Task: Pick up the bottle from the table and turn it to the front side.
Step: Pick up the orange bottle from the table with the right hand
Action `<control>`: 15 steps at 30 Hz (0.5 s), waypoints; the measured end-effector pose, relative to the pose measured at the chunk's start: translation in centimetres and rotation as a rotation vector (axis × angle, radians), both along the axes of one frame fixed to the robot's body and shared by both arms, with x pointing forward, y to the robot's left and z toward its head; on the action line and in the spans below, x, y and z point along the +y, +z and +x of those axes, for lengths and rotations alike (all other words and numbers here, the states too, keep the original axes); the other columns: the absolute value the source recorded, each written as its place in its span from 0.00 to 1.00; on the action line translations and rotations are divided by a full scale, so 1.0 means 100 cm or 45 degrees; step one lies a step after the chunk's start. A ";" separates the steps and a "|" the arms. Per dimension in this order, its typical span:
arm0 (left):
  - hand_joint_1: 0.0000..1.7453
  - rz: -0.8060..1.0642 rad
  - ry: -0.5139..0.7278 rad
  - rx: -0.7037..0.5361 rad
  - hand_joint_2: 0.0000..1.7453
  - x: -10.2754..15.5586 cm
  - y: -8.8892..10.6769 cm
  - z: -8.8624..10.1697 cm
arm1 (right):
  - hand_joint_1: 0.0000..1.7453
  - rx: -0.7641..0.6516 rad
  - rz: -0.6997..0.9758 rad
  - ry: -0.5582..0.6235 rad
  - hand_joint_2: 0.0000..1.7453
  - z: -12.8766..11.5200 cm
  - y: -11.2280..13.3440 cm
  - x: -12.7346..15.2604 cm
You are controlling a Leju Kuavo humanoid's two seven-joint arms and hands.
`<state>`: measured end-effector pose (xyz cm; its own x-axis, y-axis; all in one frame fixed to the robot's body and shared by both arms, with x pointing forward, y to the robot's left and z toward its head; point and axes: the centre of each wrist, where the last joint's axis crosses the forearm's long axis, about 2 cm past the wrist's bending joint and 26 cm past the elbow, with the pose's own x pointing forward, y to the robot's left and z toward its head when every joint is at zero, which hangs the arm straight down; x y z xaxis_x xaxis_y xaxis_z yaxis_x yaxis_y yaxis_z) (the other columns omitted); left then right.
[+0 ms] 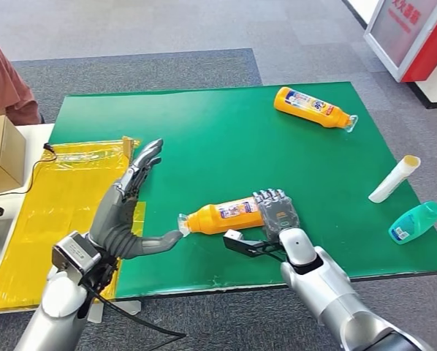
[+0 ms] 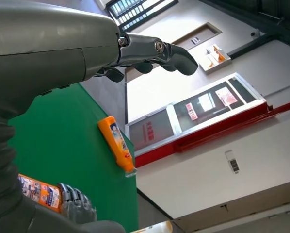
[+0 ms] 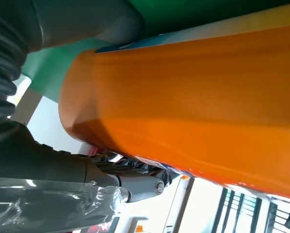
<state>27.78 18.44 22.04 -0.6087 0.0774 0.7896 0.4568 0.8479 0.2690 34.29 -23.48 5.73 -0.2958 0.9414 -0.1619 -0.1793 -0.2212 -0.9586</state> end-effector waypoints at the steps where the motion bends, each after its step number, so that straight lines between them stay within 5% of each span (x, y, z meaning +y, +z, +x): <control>1: 0.00 -0.004 -0.002 0.002 1.00 0.000 0.000 0.000 | 1.00 0.004 0.009 0.004 1.00 0.000 0.000 0.000; 7: 0.00 -0.018 -0.001 0.018 1.00 0.001 -0.003 -0.002 | 1.00 0.028 0.203 -0.031 1.00 -0.001 0.002 -0.001; 15: 0.00 -0.008 0.067 0.022 1.00 0.020 -0.008 -0.006 | 1.00 0.253 1.177 -0.281 1.00 0.002 0.026 -0.011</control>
<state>27.22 20.41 21.19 -0.5982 0.0503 0.7998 0.4160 0.8725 0.2563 34.52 -24.59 8.36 -0.0391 0.7093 0.7039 -0.3039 0.6626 -0.6846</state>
